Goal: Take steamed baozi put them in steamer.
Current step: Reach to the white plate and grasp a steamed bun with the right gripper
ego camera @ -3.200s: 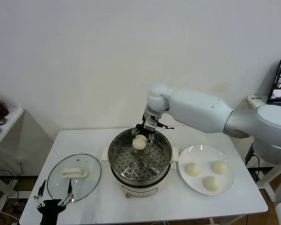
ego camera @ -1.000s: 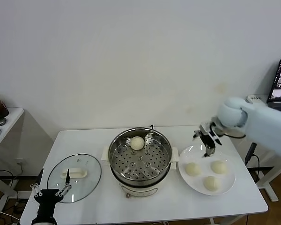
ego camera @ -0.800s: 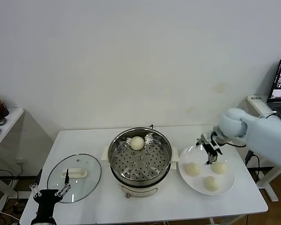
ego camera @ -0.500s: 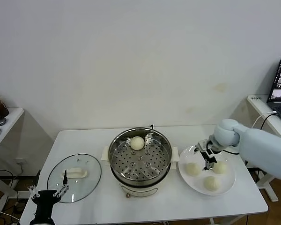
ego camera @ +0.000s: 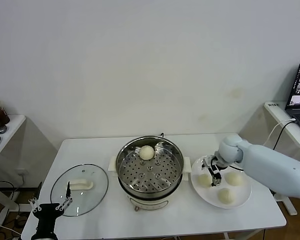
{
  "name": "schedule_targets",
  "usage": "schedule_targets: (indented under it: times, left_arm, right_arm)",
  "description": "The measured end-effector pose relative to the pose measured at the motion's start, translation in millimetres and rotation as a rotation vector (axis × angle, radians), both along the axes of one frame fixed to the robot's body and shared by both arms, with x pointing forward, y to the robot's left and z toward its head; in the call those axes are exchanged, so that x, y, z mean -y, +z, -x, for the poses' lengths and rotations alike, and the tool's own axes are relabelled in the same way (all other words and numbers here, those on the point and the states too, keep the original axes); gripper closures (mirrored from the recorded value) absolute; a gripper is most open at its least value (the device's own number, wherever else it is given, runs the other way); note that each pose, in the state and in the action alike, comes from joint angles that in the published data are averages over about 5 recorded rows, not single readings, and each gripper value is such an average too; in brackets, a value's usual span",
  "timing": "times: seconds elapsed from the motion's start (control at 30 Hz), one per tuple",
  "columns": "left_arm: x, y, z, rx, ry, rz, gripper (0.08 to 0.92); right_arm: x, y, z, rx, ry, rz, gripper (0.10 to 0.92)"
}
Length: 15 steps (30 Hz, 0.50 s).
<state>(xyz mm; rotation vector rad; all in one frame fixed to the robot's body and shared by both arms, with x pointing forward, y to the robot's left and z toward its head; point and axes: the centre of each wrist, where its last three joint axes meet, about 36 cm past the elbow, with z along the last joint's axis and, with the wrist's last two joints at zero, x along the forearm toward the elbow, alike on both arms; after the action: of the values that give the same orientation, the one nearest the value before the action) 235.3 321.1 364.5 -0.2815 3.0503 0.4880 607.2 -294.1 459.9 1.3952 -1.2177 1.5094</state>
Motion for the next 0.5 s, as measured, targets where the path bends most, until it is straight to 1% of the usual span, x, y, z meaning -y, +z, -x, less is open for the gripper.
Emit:
schedule_targets:
  times: [0.2,0.5]
  left_arm:
    - [0.2,0.0,-0.2,0.000,0.000,0.001,0.177]
    - [1.0,0.9,0.1,0.002,-0.001,0.002,0.177]
  right_arm:
    - [-1.6,-5.4,-0.1,-0.007,-0.007,0.005,0.330]
    - [-2.1,-4.8,-1.0,-0.014,-0.007,0.007,0.527]
